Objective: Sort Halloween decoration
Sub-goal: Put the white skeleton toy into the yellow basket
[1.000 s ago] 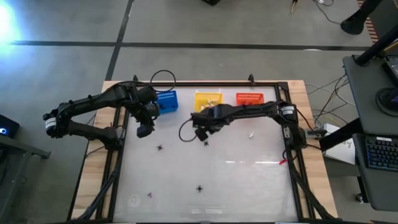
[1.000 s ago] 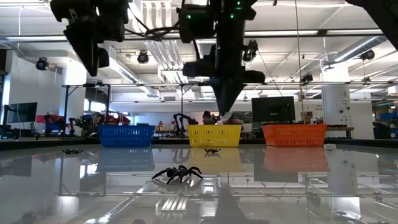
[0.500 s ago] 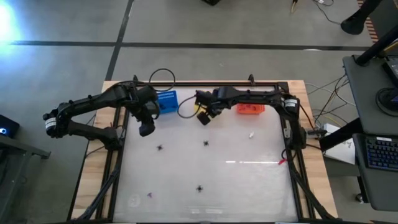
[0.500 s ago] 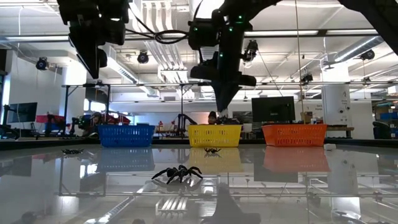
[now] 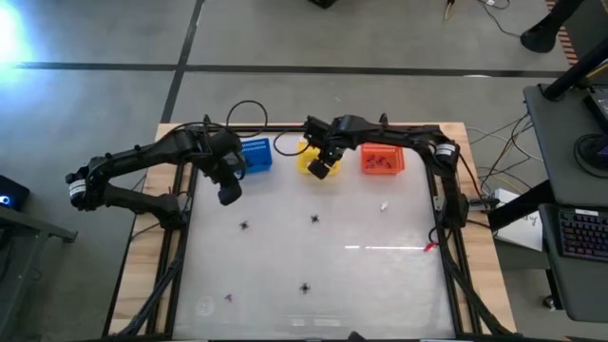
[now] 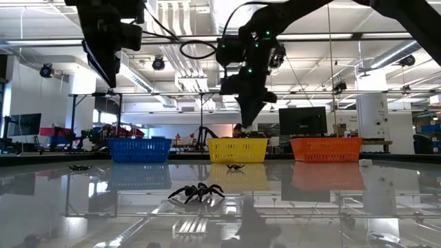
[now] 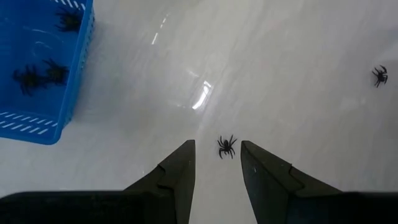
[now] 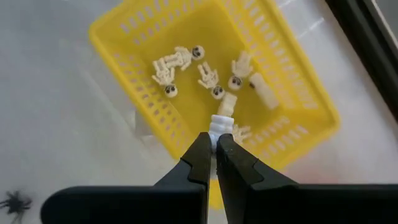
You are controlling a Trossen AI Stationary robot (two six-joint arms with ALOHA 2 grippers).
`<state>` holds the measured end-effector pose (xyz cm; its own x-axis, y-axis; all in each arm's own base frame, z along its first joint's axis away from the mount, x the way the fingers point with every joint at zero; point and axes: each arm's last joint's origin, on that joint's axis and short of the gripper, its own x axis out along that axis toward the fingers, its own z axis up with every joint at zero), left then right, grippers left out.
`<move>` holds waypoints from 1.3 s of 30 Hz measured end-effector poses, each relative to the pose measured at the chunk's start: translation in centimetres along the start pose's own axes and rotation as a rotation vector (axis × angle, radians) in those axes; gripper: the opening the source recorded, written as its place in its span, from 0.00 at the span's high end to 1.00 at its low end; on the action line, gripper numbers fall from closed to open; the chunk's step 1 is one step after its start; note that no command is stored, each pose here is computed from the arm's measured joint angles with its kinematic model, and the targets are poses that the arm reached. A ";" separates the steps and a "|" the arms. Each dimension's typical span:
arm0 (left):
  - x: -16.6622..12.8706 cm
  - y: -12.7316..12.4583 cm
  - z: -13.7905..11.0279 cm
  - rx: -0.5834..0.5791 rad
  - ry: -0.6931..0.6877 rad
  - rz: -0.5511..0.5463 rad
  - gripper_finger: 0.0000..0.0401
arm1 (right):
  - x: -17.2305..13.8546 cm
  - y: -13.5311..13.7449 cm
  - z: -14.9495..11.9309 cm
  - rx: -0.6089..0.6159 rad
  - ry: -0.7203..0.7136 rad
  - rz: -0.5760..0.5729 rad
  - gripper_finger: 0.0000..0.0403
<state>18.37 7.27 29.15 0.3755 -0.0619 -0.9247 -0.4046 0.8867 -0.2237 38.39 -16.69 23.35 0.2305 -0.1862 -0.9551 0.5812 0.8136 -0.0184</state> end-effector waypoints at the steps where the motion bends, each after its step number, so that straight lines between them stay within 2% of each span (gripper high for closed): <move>1: 0.0 0.0 0.0 -0.004 0.000 0.000 0.72 | 0.2 -0.1 0.1 -0.013 -0.007 0.001 0.97; 10: 0.0 0.0 0.0 -0.042 -0.004 -0.001 0.72 | 1.0 -0.3 0.4 -0.025 -0.038 -0.126 0.97; 19: 0.0 0.0 0.1 -0.046 -0.005 -0.001 0.72 | 1.0 -0.3 0.3 -0.066 -0.020 -0.125 0.97; 39: 0.0 0.0 0.2 -0.044 -0.016 -0.002 0.72 | 1.0 -0.3 0.4 -0.066 -0.028 -0.120 0.97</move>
<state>18.51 7.33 29.20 0.3894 -0.0564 -0.9193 -0.4399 0.8656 -0.2394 38.76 -17.32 22.49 0.1841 -0.2989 -0.9364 0.5533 0.8189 -0.1526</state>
